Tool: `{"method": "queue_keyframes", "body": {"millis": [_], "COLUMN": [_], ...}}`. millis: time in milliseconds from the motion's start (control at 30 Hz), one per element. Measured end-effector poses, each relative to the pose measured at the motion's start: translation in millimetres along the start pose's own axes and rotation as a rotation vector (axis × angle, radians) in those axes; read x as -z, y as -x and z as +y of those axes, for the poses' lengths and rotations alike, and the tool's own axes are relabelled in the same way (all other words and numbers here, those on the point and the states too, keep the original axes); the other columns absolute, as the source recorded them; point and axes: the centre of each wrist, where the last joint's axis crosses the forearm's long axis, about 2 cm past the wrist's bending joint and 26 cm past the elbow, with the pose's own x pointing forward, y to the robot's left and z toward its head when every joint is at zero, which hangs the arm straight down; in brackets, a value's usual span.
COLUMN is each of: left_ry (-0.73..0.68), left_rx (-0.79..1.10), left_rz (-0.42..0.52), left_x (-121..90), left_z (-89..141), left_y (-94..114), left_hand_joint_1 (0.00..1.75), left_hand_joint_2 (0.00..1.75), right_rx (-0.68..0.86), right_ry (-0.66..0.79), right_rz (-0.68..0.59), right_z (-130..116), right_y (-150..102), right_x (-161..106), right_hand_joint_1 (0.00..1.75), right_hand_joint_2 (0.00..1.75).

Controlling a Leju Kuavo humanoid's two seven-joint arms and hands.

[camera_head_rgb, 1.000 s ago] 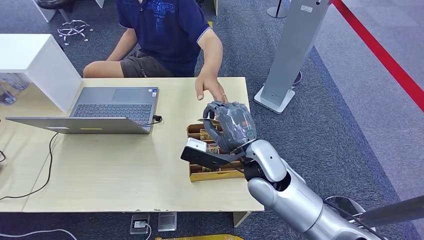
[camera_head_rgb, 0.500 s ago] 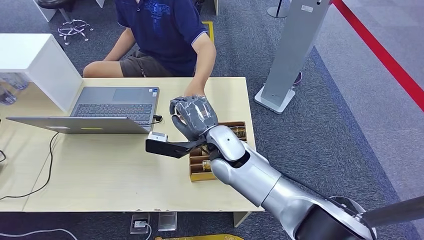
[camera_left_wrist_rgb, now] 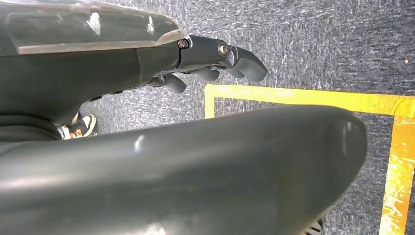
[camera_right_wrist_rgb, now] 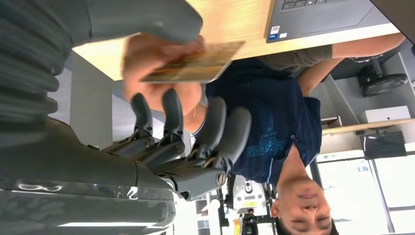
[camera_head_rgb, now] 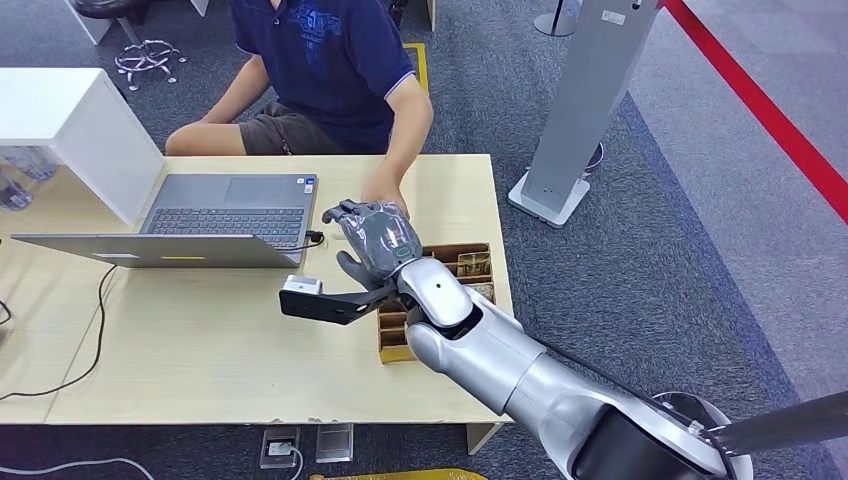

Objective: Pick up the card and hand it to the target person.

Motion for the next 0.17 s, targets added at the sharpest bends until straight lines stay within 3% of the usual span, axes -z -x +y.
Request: {"method": "queue_keyframes", "body": {"millis": [167], "left_ry": [0.001], "left_rx": [-0.004], "left_rz": [-0.001], "left_x": [0.0], "left_z": [-0.3], "left_y": [0.3], "left_hand_joint_1": [0.0], "left_hand_joint_2": [0.0], "right_rx": [-0.004], "right_ry": [-0.004], "right_rz": [0.003], "right_z": [0.7], "right_y": [-0.9], "right_x": [0.7], "right_hand_joint_1": [0.0], "right_hand_joint_2": [1.75]}}
